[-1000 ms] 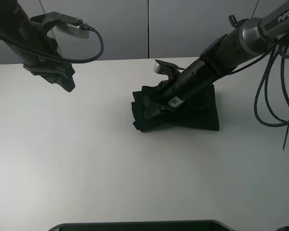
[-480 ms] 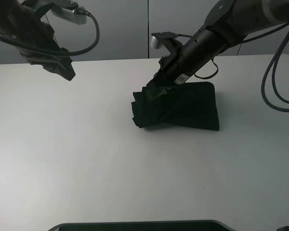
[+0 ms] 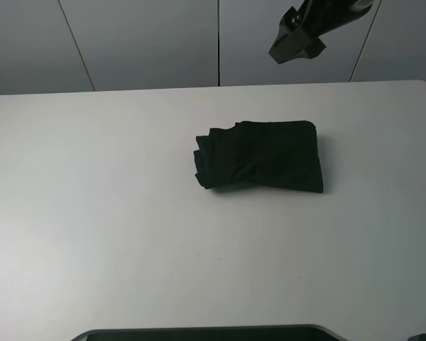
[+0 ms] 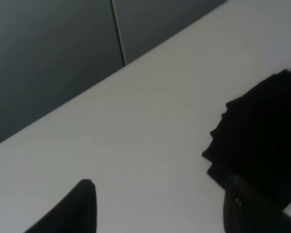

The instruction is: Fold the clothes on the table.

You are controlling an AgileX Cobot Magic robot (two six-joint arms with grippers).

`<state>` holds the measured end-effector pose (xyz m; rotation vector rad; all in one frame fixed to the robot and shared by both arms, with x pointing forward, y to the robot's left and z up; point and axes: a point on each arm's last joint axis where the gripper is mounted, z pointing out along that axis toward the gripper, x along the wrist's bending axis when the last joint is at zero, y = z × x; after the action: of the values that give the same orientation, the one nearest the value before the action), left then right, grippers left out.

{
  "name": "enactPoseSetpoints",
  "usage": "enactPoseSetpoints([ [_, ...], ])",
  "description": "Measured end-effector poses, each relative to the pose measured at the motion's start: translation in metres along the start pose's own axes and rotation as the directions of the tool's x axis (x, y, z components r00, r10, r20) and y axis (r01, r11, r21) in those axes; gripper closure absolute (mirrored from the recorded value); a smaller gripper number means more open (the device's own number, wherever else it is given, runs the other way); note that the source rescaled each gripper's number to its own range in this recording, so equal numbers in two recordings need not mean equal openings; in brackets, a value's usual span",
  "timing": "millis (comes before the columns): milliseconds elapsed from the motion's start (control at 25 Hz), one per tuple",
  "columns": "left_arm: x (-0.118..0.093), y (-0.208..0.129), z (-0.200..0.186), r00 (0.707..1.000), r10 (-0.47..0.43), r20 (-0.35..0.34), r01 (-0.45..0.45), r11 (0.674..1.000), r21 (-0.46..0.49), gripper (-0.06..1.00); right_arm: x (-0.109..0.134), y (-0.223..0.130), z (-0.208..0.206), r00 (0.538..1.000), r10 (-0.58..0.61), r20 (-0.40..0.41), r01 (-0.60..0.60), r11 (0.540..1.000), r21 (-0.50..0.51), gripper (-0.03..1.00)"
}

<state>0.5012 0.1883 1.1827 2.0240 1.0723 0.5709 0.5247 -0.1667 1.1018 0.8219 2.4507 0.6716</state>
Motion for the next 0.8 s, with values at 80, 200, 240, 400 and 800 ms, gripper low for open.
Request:
enactPoseSetpoints([
  [80, -0.002, 0.004, -0.018, 1.000, 0.011, -0.007, -0.012, 0.999, -0.049, 0.22, -0.004, -0.002, -0.028, 0.997, -0.022, 0.078, 0.023, 1.000, -0.012, -0.03],
  [200, -0.006, 0.006, -0.045, 0.999, 0.027, -0.023, -0.030, 0.993, -0.114, 0.22, -0.010, -0.009, -0.076, 0.972, -0.022, 0.234, 0.033, 0.998, -0.044, -0.03],
  [240, -0.007, 0.006, -0.053, 0.999, 0.034, -0.029, -0.037, 0.990, -0.133, 0.22, -0.012, -0.012, -0.090, 0.960, -0.011, 0.280, 0.028, 0.998, -0.057, -0.03],
  [400, -0.013, 0.004, -0.096, 0.995, 0.071, -0.066, -0.084, 0.969, -0.230, 0.12, -0.014, -0.032, -0.158, 0.881, 0.038, 0.472, 0.024, 0.992, -0.124, -0.03],
  [800, -0.013, -0.029, -0.216, 0.940, -0.063, -0.335, -0.105, 0.881, -0.461, -0.05, 0.018, -0.128, -0.300, 0.639, 0.236, 0.732, -0.038, 0.960, -0.277, -0.03],
])
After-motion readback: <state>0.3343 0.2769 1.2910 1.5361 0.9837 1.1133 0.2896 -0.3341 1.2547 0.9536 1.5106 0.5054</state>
